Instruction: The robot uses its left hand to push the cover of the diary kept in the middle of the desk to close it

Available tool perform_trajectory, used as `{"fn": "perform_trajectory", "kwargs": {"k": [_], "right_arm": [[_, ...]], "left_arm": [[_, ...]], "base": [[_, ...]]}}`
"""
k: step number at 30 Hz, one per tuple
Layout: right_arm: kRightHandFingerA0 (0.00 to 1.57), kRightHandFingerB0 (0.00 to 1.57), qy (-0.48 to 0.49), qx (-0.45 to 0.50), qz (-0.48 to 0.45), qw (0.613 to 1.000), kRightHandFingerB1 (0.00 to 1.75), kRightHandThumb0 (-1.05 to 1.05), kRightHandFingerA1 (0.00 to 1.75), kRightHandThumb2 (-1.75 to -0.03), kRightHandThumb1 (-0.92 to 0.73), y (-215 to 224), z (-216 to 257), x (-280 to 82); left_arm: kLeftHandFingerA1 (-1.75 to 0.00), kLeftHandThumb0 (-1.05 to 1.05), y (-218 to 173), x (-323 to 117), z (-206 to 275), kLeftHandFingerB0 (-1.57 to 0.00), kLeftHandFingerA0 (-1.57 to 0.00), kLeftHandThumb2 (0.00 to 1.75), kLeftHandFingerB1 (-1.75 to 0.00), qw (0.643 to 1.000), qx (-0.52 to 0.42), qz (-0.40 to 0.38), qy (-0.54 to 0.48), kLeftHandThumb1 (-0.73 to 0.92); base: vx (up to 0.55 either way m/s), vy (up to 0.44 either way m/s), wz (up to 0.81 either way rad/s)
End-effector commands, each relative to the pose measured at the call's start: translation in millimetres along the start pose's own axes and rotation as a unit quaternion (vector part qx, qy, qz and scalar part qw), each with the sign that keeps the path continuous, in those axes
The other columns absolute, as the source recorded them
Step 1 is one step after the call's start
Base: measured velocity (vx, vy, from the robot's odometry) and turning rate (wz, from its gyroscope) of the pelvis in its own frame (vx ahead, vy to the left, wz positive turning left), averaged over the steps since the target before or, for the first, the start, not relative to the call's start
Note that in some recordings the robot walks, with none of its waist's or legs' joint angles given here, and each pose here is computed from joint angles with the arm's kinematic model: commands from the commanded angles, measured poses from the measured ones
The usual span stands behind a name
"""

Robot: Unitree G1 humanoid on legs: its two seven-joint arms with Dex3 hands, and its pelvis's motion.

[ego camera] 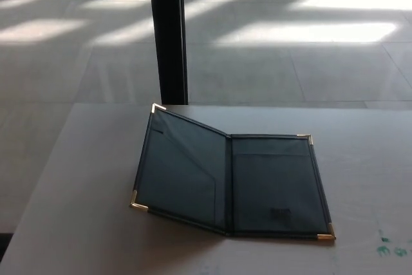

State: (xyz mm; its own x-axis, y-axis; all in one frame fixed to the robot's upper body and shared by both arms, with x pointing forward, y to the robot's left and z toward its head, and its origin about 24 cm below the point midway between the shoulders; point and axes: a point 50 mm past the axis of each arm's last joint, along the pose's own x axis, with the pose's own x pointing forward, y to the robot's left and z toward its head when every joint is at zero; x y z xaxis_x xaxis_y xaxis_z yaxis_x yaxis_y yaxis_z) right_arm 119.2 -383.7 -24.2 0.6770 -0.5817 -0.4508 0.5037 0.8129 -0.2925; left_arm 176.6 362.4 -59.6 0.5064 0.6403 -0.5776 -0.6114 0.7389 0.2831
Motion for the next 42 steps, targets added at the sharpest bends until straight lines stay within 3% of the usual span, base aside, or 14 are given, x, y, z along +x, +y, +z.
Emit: {"fn": "perform_trajectory", "kwargs": {"k": [1, 5, 6, 8, 10, 11, 13, 14, 21, 22, 24, 33, 34, 42], "right_arm": [[1.07, 0.73, -0.042, 0.12, -0.013, 0.992, 0.51, -1.0, 0.62, -0.67, -0.89, -26, 26, -4], [1.03, 0.71, -0.042, 0.114, -0.009, 0.993, 0.52, -0.99, 0.63, -0.68, -0.91, -28, 23, -6], [1.06, 0.73, -0.039, 0.122, -0.014, 0.992, 0.51, -1.01, 0.62, -0.68, -0.89, -27, 23, -6], [1.05, 0.73, -0.038, 0.126, -0.014, 0.991, 0.51, -1.0, 0.62, -0.67, -0.89, -26, 24, -6], [1.02, 0.71, -0.041, 0.119, -0.009, 0.992, 0.51, -1.0, 0.63, -0.68, -0.9, -26, 26, -6], [0.96, 0.62, -0.041, 0.119, -0.006, 0.992, 0.58, -0.93, 0.67, -1.19, -0.66, -26, 26, -6], [0.96, 0.62, -0.043, 0.124, 0.002, 0.991, 0.57, -0.95, 0.67, -1.18, -0.66, -26, 27, -6], [1.03, 0.7, -0.045, 0.12, 0.0, 0.992, 0.53, -1.01, 0.64, -0.68, -0.89, -26, 27, -6], [1.05, 0.72, -0.043, 0.115, -0.008, 0.992, 0.5, -1.0, 0.63, -0.68, -0.9, -26, 28, -4], [1.07, 0.73, -0.039, 0.118, -0.01, 0.992, 0.5, -1.02, 0.62, -0.68, -0.89, -26, 27, -3], [1.03, 0.71, -0.037, 0.12, -0.004, 0.992, 0.51, -1.01, 0.63, -0.68, -0.9, -23, 25, -3], [1.01, 0.73, -0.03, 0.135, 0.0, 0.99, 0.52, -0.99, 0.62, -0.68, -0.9, -19, 20, -10], [0.98, 0.68, -0.027, 0.132, -0.002, 0.991, 0.56, -0.96, 0.63, -1.19, -0.68, -19, 19, -9], [1.03, 0.74, -0.028, 0.147, 0.006, 0.989, 0.5, -0.99, 0.6, -0.68, -0.9, -17, 20, -8]], "left_arm": [[-0.87, -0.75, 24, 1, 57, -0.22, -0.69, 1.05, -0.51, 0.968, -0.225, 0.097, -0.054, 0.76], [-0.8, -0.78, 18, -10, 93, -0.33, -0.93, 0.7, -0.39, 0.963, -0.21, 0.107, -0.129, 0.92], [-0.45, -0.72, 6, -25, 119, -0.27, -0.3, 0.74, -0.4, 0.955, -0.192, 0.075, -0.213, 0.92], [-0.44, -0.71, -5, -40, 138, -0.27, -0.29, 0.73, -0.4, 0.944, -0.182, 0.051, -0.272, 0.92], [-0.52, -0.75, -28, -61, 166, -0.33, -0.76, 0.73, -0.43, 0.928, -0.147, 0.016, -0.342, 0.92], [-0.64, -0.6, -37, -70, 175, -0.12, -0.44, 1.17, -0.47, 0.921, -0.139, 0.0, -0.364, 0.73], [-0.45, -0.78, -48, -80, 184, -0.28, -0.4, 0.73, -0.41, 0.916, -0.132, -0.017, -0.379, 0.92], [-0.55, -0.84, -67, -93, 192, -0.29, -0.52, 0.77, -0.44, 0.904, -0.127, -0.045, -0.406, 0.91], [-0.53, -0.88, -109, -128, 197, -0.31, -0.39, 0.75, -0.41, 0.884, -0.072, -0.12, -0.445, 0.92], [-0.61, -0.85, -122, -136, 192, -0.22, -0.29, 1.21, -0.52, 0.876, -0.073, -0.148, -0.453, 0.8], [-0.52, -0.85, -136, -146, 183, -0.27, -0.3, 0.76, -0.44, 0.87, -0.06, -0.183, -0.453, 0.92], [-0.49, -0.85, -173, -169, 137, -0.22, -0.23, 0.82, -0.44, 0.874, -0.002, -0.275, -0.4, 0.92], [-0.49, -0.84, -174, -169, 133, -0.21, -0.21, 0.82, -0.45, 0.874, 0.0, -0.28, -0.397, 0.92], [-0.47, -0.84, -171, -167, 126, -0.18, -0.21, 0.8, -0.43, 0.877, 0.019, -0.279, -0.392, 0.92]], "base": [[0.0, 0.0, 0.0], [0.0, 0.0, 0.0], [0.0, 0.0, 0.0], [0.0, 0.0, 0.0], [0.0, 0.0, 0.0], [0.0, 0.0, 0.0], [0.0, 0.0, 0.0], [0.0, 0.0, 0.0], [0.0, 0.0, 0.0], [0.0, 0.0, 0.0], [0.0, 0.0, 0.0], [0.0, 0.0, 0.0], [0.0, 0.0, 0.0], [0.0, 0.0, 0.0]]}}
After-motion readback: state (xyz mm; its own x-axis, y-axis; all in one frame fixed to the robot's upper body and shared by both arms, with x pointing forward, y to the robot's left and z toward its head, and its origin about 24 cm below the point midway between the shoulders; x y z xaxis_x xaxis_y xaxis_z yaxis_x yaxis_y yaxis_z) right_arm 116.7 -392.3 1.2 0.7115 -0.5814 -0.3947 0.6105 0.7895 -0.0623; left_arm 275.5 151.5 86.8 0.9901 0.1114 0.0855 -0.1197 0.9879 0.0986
